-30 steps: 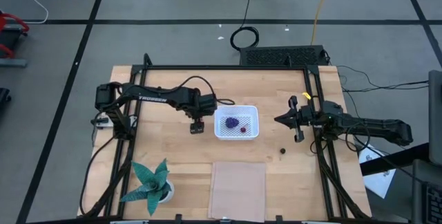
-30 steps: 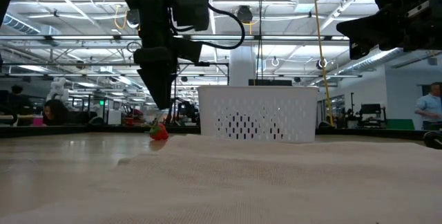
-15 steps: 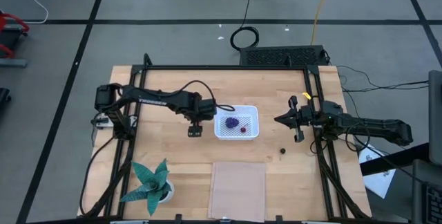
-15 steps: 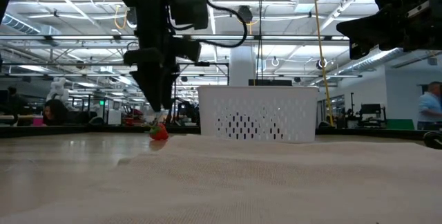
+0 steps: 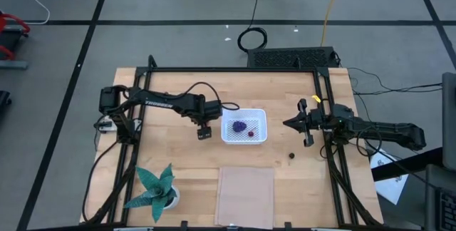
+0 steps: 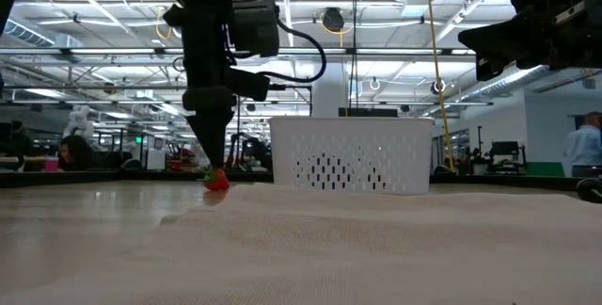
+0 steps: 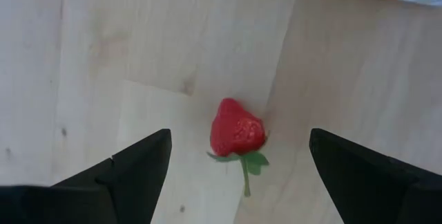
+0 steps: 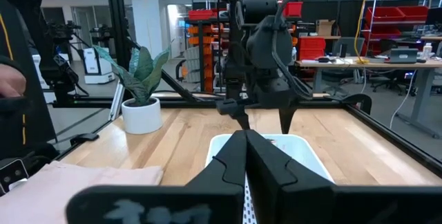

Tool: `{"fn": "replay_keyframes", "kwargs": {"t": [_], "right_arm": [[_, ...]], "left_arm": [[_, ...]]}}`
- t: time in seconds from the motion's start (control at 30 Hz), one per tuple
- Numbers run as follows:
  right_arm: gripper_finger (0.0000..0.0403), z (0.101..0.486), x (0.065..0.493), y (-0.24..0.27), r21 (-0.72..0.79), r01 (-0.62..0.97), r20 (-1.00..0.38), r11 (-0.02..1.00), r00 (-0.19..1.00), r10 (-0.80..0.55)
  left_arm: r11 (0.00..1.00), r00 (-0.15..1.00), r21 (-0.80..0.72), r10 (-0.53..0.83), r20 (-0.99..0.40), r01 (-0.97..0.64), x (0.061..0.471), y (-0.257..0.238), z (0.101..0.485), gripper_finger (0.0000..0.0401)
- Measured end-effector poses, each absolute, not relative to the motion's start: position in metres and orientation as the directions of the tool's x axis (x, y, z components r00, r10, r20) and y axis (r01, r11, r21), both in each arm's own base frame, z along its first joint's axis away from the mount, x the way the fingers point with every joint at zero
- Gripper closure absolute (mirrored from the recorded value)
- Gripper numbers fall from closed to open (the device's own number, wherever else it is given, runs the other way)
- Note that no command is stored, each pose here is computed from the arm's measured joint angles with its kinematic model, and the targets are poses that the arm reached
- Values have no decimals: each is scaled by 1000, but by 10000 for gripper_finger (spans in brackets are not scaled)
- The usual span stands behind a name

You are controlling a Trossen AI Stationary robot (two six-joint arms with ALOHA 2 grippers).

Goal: Pick and placing Produce into tupperware
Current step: Put the strawberry into the white bin

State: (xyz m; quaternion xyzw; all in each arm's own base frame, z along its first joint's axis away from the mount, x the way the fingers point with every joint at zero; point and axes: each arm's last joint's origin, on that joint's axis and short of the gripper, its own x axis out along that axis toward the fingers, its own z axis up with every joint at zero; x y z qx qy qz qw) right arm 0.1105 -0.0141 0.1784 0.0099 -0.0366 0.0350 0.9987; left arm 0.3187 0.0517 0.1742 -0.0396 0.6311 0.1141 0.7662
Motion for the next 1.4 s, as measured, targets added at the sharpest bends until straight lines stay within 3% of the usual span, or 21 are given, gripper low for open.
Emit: {"fn": "replay_keyframes", "kwargs": {"t": [0.8, 1.4], "right_arm": [[403, 177, 112, -14, 21, -70, 59, 997, 996, 69], [403, 177, 112, -14, 25, -71, 59, 997, 996, 69]], "left_arm": [[978, 118, 101, 124, -985, -184, 326, 56, 148, 59], [973, 127, 102, 130, -983, -206, 326, 63, 149, 247]]}}
